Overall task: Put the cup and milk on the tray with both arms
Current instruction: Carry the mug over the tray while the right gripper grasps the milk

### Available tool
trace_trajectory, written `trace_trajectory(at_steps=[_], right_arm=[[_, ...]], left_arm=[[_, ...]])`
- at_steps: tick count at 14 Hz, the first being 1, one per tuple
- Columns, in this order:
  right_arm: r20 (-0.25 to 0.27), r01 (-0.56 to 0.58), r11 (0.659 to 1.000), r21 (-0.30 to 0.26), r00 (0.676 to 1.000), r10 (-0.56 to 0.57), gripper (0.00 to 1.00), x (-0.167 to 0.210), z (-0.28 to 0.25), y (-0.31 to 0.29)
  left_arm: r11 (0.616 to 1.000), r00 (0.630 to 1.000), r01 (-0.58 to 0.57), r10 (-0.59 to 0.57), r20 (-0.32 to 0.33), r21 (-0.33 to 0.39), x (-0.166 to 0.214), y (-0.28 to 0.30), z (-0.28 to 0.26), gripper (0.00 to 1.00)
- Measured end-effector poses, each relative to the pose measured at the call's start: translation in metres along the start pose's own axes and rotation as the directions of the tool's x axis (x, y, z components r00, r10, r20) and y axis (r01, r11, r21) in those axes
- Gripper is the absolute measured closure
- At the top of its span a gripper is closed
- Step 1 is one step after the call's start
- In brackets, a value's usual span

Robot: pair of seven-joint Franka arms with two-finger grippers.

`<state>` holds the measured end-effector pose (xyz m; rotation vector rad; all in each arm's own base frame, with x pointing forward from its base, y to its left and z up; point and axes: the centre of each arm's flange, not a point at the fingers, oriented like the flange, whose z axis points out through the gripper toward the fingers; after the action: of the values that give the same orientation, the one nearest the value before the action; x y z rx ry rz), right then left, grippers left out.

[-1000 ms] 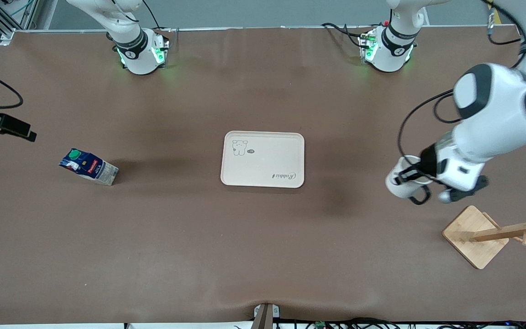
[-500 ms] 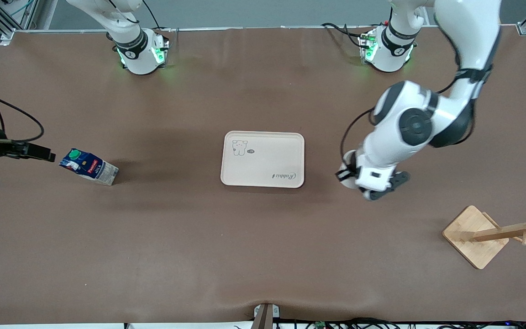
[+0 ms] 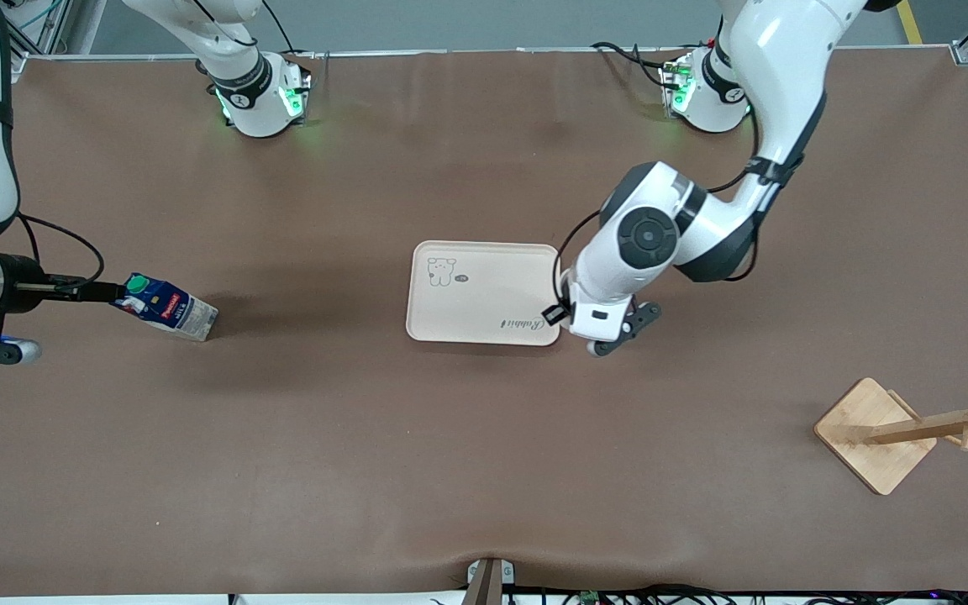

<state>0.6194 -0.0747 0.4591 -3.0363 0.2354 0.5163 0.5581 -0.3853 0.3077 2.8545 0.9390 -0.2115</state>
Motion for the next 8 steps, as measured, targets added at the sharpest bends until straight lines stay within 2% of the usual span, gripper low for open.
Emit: trace_trajectory(at_steps=[4, 5, 6, 7, 8], right_arm=[[0.048, -0.058, 0.998, 0.011, 0.997, 0.058, 0.00, 0.003, 0.029, 0.027], [0.078, -0.069, 0.998, 0.013, 0.995, 0.068, 0.07, 0.003, 0.046, 0.033], [0.094, -0.076, 0.997, 0.014, 0.993, 0.075, 0.07, 0.002, 0.061, 0.037], [0.074, -0.080, 0.997, 0.016, 0.994, 0.079, 0.04, 0.003, 0.073, 0.039], [0.024, -0.083, 0.996, 0.017, 0.996, 0.083, 0.00, 0.003, 0.083, 0.039]], left_arm=[[0.999, 0.998, 0.052, -0.052, 0.026, 0.008, -0.013, 0.008, 0.039, 0.91], [0.997, 0.996, 0.081, -0.082, 0.031, 0.011, -0.018, 0.012, 0.045, 0.91], [0.994, 0.994, 0.107, -0.107, 0.036, 0.014, -0.024, 0.016, 0.051, 0.91], [0.992, 0.991, 0.124, -0.124, 0.039, 0.015, -0.028, 0.019, 0.055, 0.91], [0.991, 0.990, 0.136, -0.137, 0.042, 0.017, -0.030, 0.021, 0.058, 0.91]])
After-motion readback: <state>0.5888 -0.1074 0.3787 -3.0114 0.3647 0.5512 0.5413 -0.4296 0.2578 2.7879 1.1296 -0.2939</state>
